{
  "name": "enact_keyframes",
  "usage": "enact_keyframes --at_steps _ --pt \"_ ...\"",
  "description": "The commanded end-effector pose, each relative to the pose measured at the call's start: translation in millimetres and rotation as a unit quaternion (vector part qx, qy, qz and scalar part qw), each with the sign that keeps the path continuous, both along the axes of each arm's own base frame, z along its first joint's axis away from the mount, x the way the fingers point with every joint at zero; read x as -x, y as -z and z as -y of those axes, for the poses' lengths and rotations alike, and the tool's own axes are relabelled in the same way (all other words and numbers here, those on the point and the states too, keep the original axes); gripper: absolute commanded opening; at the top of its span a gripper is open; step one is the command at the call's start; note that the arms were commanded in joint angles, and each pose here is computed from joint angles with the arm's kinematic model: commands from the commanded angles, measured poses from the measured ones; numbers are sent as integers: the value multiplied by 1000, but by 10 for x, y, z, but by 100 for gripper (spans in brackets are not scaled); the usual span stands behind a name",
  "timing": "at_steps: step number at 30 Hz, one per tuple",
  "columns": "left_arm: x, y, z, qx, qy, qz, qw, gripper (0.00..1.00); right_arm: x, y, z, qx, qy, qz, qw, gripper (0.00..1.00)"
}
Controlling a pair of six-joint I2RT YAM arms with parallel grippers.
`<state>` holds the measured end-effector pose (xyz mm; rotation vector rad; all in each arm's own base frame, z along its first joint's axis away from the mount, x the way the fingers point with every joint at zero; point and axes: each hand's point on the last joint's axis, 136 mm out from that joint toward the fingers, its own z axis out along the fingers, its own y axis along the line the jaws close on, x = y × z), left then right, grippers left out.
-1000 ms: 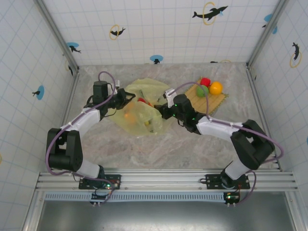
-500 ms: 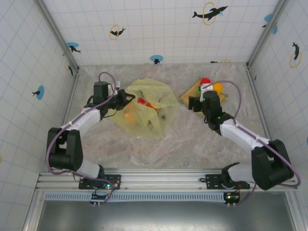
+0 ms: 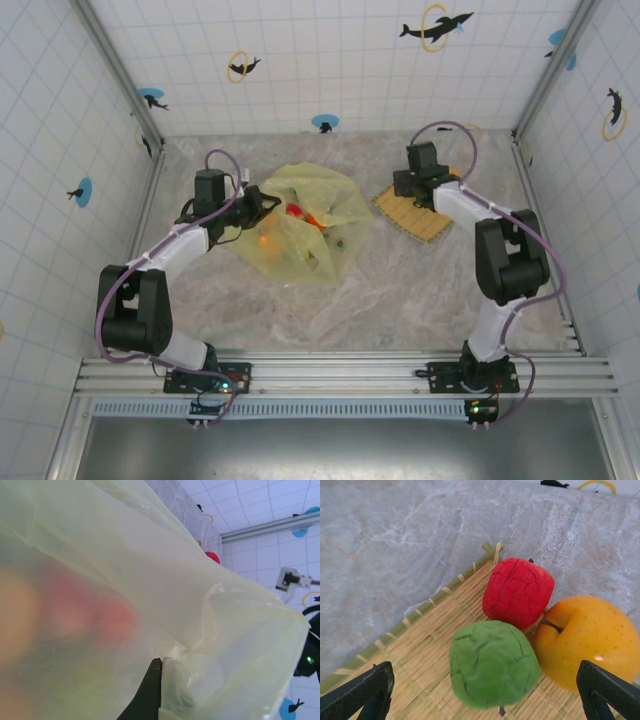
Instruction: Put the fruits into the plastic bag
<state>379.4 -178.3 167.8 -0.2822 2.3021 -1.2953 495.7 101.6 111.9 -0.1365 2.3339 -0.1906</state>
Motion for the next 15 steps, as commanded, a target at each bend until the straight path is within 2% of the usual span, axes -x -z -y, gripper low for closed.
enact_keyframes --at_steps 1,15 --pt "-21 0 -21 -1 0 1 1000 0 -78 50 71 30 5 -29 999 95" --pt "-17 -36 -16 0 1 6 1000 0 -304 419 95 43 1 -80 996 88"
